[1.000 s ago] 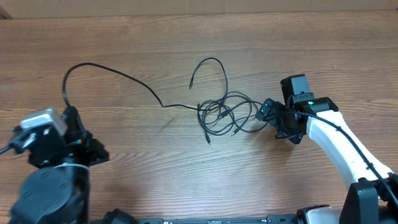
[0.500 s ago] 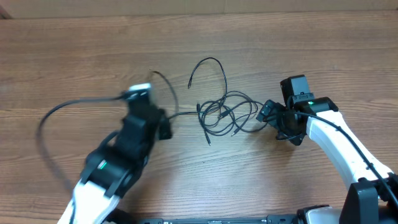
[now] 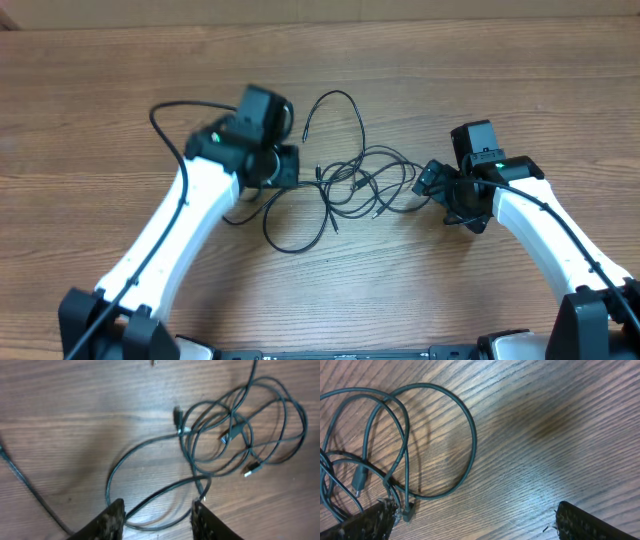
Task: Untangle cables
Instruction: 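Swing the left gripper back right over the cable pile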
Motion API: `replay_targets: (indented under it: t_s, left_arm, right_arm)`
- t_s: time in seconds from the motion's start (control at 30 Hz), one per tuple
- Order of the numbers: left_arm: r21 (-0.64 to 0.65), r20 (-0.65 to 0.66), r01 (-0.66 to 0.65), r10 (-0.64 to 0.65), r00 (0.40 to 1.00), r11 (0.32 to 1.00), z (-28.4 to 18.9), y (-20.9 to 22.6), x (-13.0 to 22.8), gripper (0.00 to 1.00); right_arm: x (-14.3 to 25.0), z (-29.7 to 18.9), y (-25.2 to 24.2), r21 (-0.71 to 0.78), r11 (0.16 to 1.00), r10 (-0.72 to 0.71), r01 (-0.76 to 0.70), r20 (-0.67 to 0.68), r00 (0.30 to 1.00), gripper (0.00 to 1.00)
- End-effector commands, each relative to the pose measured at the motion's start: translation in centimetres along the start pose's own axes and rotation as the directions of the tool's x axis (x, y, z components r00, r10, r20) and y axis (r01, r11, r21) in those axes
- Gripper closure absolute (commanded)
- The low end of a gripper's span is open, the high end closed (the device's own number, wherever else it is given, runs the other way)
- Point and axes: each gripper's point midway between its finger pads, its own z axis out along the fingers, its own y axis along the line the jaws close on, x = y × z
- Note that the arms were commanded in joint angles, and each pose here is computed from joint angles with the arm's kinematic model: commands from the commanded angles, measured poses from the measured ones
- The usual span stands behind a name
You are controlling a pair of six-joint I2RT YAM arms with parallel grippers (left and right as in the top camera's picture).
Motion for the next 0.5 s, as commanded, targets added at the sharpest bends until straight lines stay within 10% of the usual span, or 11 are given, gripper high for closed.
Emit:
replay_targets:
  t_s: [0.0, 0.47]
  left_arm:
    - [0.125, 0.011, -0.047, 0.046, 0.999, 0.991, -2.3, -2.2, -2.5, 0.59]
    - [0.327, -0.022, -0.199, 0.218, 0.976, 0.924, 2.2, -10.4, -1.6, 0.69]
  right_arm:
    - [-0.7, 0.0, -0.2, 0.025, 1.0, -0.004, 0.003, 0.035, 0.999, 0.0]
    - [-4.5, -0.5, -5.1, 0.077, 0.982, 0.165, -0.173, 0.102, 0.981, 0.0]
